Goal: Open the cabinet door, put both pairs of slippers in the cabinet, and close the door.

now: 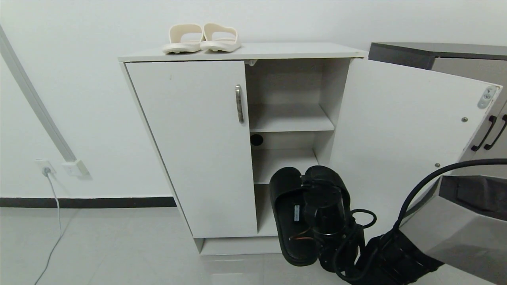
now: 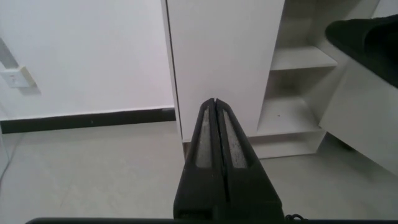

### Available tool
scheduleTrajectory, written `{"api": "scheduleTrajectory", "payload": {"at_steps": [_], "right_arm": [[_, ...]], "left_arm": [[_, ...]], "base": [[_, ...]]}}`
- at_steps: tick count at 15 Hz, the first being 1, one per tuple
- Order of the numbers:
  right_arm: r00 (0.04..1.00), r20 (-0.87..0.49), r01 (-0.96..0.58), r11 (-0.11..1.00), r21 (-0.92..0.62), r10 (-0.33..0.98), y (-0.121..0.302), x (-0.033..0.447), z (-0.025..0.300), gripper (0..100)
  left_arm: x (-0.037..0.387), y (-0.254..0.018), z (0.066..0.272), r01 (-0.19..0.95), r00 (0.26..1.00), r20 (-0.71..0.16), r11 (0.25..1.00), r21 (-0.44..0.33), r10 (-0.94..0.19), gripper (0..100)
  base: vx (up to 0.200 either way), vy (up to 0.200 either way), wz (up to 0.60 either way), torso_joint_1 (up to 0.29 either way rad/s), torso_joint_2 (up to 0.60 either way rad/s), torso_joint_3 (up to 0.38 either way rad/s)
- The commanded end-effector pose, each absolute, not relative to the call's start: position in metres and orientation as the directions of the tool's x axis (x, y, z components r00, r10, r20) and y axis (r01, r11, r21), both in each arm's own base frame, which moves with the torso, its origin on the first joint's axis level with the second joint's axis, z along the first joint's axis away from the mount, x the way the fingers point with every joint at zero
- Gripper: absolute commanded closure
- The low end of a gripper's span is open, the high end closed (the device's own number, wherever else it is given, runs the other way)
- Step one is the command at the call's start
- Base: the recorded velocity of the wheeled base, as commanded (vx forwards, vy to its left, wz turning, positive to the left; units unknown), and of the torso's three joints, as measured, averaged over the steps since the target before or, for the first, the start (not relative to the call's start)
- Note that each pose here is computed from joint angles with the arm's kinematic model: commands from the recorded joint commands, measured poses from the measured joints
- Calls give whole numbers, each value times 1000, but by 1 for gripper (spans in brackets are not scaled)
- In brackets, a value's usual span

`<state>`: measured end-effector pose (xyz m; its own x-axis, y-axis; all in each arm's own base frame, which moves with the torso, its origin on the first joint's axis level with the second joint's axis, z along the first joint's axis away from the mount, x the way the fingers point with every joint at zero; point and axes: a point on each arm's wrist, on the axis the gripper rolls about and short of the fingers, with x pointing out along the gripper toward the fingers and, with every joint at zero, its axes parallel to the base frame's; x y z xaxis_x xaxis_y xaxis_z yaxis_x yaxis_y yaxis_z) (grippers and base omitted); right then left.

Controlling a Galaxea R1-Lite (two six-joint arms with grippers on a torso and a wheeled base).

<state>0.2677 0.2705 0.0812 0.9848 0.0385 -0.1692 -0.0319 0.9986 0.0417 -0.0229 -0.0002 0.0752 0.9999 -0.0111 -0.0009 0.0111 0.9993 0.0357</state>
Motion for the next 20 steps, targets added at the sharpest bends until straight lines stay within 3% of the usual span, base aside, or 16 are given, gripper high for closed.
{"api": "scheduleTrajectory", "payload": {"at_steps": [1, 11, 20], "right_arm": [[982, -183, -31, 999, 29, 36, 273, 269, 71, 100], [978, -201, -54, 998, 34, 60, 293, 304, 35, 100], [977, -208, -49, 998, 30, 54, 292, 306, 29, 100]], "left_arm": [[-23, 0, 75, 11, 1000, -3, 999, 35, -11, 100], [-23, 0, 75, 11, 1000, -3, 999, 31, -11, 100], [-23, 0, 75, 11, 1000, -3, 1000, 29, -11, 100]], "base": [[0, 0, 0, 0, 0, 0], [0, 0, 0, 0, 0, 0], [0, 0, 0, 4, 1, -102]]}}
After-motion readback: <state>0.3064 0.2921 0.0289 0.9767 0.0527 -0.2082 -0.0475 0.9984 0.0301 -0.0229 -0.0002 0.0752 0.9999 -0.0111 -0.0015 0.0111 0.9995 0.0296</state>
